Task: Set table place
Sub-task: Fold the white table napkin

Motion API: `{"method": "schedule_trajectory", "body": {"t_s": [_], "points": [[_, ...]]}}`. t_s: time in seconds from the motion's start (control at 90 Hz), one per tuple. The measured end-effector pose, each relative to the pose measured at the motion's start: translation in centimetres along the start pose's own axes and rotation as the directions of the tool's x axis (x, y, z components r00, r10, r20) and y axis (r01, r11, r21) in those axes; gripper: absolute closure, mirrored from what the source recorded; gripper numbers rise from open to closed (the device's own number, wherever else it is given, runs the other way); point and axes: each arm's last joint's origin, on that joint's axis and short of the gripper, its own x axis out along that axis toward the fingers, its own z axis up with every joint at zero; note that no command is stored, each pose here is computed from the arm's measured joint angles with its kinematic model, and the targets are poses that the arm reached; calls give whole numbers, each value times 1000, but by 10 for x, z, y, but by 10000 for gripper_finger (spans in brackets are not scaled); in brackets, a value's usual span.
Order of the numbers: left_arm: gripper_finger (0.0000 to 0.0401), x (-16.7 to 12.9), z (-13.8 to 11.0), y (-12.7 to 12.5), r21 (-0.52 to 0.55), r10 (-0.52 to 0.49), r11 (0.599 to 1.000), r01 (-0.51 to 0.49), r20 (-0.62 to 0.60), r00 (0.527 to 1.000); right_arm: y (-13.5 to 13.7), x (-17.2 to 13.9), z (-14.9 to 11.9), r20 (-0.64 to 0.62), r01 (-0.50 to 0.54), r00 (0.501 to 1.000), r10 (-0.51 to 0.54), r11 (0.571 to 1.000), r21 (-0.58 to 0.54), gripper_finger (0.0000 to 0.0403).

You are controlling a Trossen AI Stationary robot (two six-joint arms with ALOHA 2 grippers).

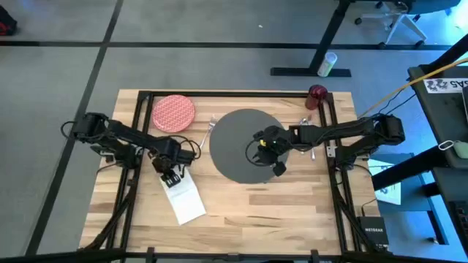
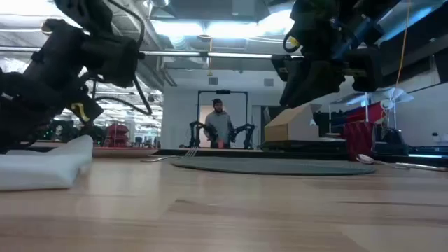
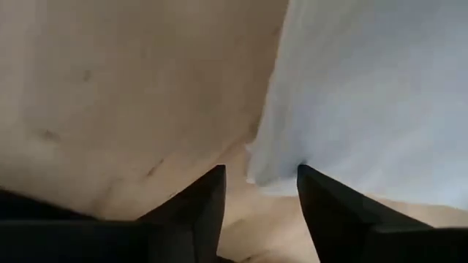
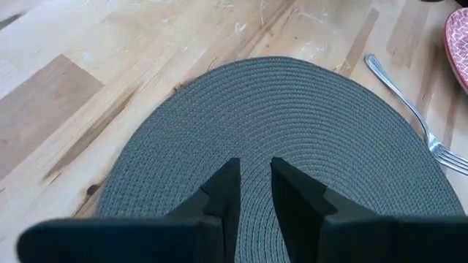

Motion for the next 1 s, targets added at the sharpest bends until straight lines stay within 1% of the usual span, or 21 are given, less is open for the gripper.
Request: {"method": "schedule_trajectory", "body": {"t_s": [0.078, 0.144, 0.211, 0.278, 0.522, 0.578, 0.856, 1.0], "points": [[246, 2, 0, -2, 10, -32, 999, 32, -3, 999, 0, 0, 0, 0, 0, 1000, 0, 1000, 0, 338], [250, 3, -1, -2, 4, -30, 1000, 31, -4, 1000, 0, 0, 0, 0, 0, 1000, 0, 1000, 0, 338], [264, 3, -2, -3, 1, -25, 1000, 25, -6, 1000, 0, 0, 0, 0, 0, 1000, 0, 1000, 0, 338], [284, 4, -3, -4, 2, -19, 1000, 19, -11, 1000, 0, 0, 0, 0, 0, 1000, 0, 1000, 0, 338], [380, 4, -4, -4, 13, -14, 1000, 15, -14, 1000, 0, 0, 0, -6, 8, 1000, -8, 1000, -1, 338], [393, 4, -4, -4, 16, -14, 1000, 14, -13, 1000, 0, 0, 0, -6, 8, 1000, -8, 1000, -1, 338], [398, 4, -5, -4, 17, -13, 1000, 13, -15, 1000, 0, 0, 0, -6, 8, 1000, -8, 1000, 0, 338], [376, 4, -5, -4, 16, -13, 1000, 14, -14, 1000, 0, 0, 0, -6, 9, 1000, -9, 1000, -1, 338]]}}
